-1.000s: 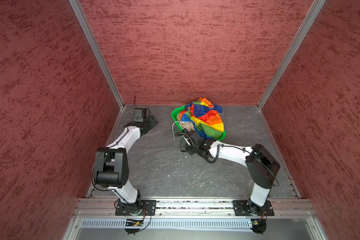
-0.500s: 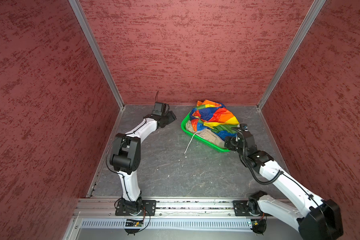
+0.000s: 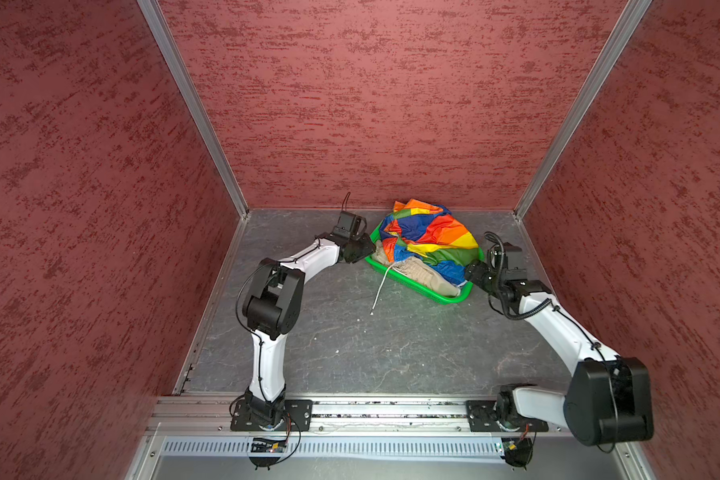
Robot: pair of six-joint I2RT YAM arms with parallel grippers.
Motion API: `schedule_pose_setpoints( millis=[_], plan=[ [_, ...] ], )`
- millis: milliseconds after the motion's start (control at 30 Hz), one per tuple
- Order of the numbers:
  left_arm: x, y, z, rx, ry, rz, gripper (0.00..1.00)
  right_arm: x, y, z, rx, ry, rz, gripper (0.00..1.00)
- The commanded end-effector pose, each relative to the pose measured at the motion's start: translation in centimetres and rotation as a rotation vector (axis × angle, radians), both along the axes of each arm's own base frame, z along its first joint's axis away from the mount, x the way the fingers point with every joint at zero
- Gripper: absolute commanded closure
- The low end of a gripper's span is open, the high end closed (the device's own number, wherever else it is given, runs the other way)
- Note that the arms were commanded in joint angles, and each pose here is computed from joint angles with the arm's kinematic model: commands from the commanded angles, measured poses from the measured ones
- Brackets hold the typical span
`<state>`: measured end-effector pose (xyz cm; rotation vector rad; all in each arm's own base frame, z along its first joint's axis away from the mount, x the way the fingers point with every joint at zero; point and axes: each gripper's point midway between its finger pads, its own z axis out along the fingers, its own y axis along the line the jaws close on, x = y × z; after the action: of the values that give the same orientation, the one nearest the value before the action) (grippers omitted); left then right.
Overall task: Fold and stack the shorts
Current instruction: 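Lower both grippers into the basket onto the rainbow shorts, then grasp the rainbow shorts with the right gripper and lift them high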
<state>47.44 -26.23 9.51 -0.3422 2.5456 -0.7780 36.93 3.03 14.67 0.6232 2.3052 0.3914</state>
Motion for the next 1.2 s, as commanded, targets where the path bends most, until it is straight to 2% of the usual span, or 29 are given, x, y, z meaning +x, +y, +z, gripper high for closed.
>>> schedule_pose_setpoints(
  millis=[0,100,200,333,400,633,767,833,933,967,1067,1167],
  plan=[
    [-1.2,-3.3,0.8,-0.046,-0.008,-0.064,0.52,2.5,0.0,3.4,-0.004,-0.084,0.014,0.19],
    [-2.6,-6.0,1.1,-0.057,-0.01,-0.113,0.53,3.7,-0.9,4.6,-0.072,-0.094,0.001,0.16],
    [-4.2,-9.0,1.4,-0.077,-0.003,-0.164,0.53,4.7,-0.9,5.3,-0.09,-0.099,0.016,0.14],
    [-6.2,-12.7,1.8,-0.096,0.009,-0.222,0.52,5.7,-0.2,3.6,-0.075,-0.045,0.047,0.13],
    [-7.0,-14.1,2.4,-0.107,0.004,-0.25,0.48,6.0,-0.4,2.3,-0.087,-0.012,0.046,0.12],
    [-9.0,-16.1,3.4,-0.122,-0.002,-0.304,0.44,8.3,-1.5,0.3,-0.097,0.014,0.025,0.1],
    [-8.8,-15.3,3.6,-0.091,-0.014,-0.295,0.42,10.1,-2.4,0.0,-0.082,-0.003,0.003,0.12],
    [-8.2,-14.5,3.9,-0.067,-0.035,-0.283,0.41,11.1,-2.7,0.1,-0.065,-0.02,0.005,0.21],
    [-6.9,-13.1,3.5,-0.024,-0.051,-0.254,0.41,12.3,-2.7,1.0,-0.044,-0.055,0.01,0.62],
    [-6.5,-12.8,3.1,-0.015,-0.047,-0.245,0.41,12.5,-2.7,1.8,-0.042,-0.073,0.011,0.71],
    [-5.4,-12.8,2.0,-0.007,-0.032,-0.231,0.45,12.8,-2.7,4.6,-0.051,-0.124,0.017,0.9],
    [-5.0,-14.0,1.5,-0.031,-0.018,-0.247,0.49,12.6,-2.7,8.3,-0.065,-0.184,0.023,1.0]
  ],
)
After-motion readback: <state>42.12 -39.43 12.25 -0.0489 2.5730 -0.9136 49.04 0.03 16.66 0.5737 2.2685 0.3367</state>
